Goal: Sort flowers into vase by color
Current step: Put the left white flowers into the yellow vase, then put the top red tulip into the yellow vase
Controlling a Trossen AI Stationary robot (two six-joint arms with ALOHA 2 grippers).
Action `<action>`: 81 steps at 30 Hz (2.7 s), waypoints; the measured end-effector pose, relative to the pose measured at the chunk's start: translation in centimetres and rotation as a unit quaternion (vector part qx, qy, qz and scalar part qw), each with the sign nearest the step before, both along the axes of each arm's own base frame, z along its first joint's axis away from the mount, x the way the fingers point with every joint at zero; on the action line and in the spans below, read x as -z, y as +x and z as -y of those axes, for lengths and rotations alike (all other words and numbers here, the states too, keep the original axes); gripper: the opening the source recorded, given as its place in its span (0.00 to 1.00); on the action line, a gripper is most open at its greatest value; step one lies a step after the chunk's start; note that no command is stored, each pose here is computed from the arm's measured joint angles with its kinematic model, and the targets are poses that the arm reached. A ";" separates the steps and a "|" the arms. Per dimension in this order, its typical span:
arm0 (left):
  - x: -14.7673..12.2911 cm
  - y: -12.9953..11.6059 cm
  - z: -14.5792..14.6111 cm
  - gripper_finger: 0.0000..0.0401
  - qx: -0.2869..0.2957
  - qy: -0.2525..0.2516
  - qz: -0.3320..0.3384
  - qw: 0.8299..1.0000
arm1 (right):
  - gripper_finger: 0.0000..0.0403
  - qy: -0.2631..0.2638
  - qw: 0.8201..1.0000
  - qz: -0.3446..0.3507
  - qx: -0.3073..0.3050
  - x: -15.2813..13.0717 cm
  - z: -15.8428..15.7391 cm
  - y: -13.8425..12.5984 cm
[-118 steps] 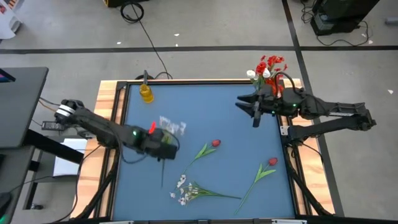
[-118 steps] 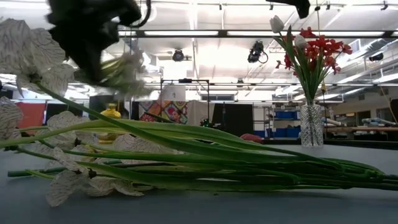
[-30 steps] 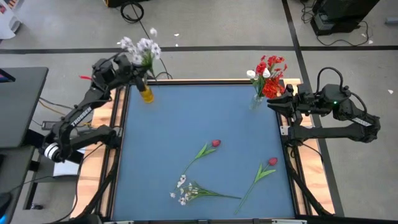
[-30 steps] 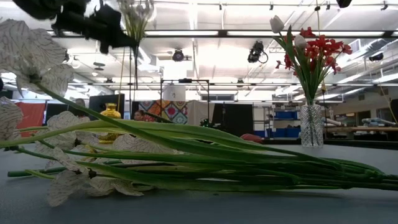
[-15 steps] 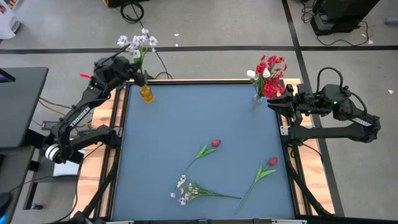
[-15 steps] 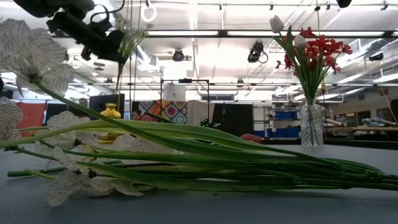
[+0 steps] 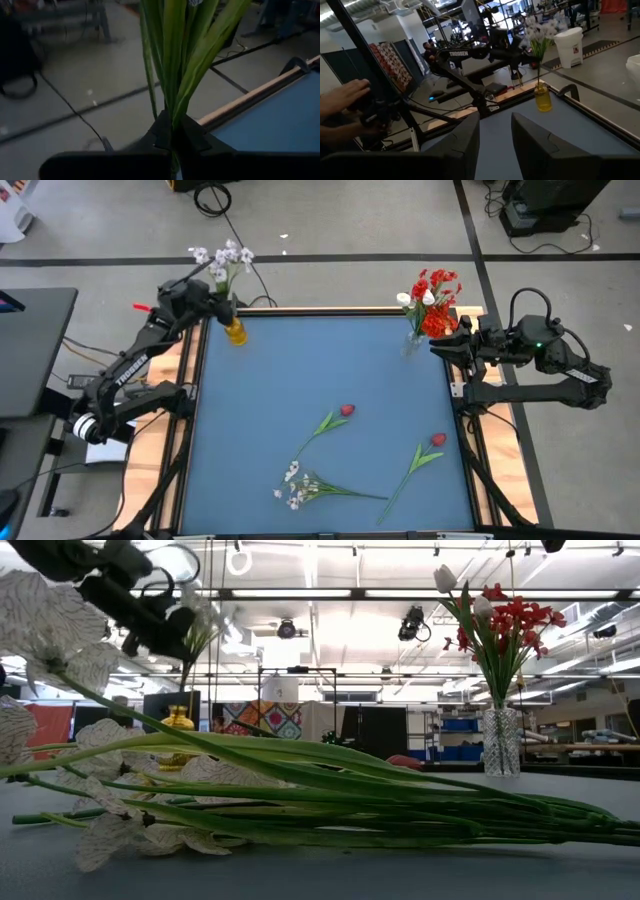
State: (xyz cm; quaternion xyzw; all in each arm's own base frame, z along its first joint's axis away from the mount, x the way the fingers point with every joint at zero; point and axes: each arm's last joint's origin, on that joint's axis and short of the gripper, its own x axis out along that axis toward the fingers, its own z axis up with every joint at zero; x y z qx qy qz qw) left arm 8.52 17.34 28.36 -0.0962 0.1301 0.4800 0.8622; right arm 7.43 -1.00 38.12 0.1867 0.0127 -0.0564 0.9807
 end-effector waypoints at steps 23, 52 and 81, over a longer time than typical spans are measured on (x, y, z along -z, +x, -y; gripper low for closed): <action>1.2 -0.7 1.8 0.55 0.000 -0.033 0.035 0.999 | 0.30 0.000 1.000 0.000 0.000 0.0 0.0 0.0; -2.3 3.2 10.9 0.45 0.334 -0.288 0.027 0.897 | 0.30 0.000 1.000 0.000 0.000 0.0 0.0 0.0; 11.9 21.7 22.7 0.34 0.361 -0.326 -0.032 0.873 | 0.30 0.000 1.000 0.000 0.000 0.0 0.0 0.0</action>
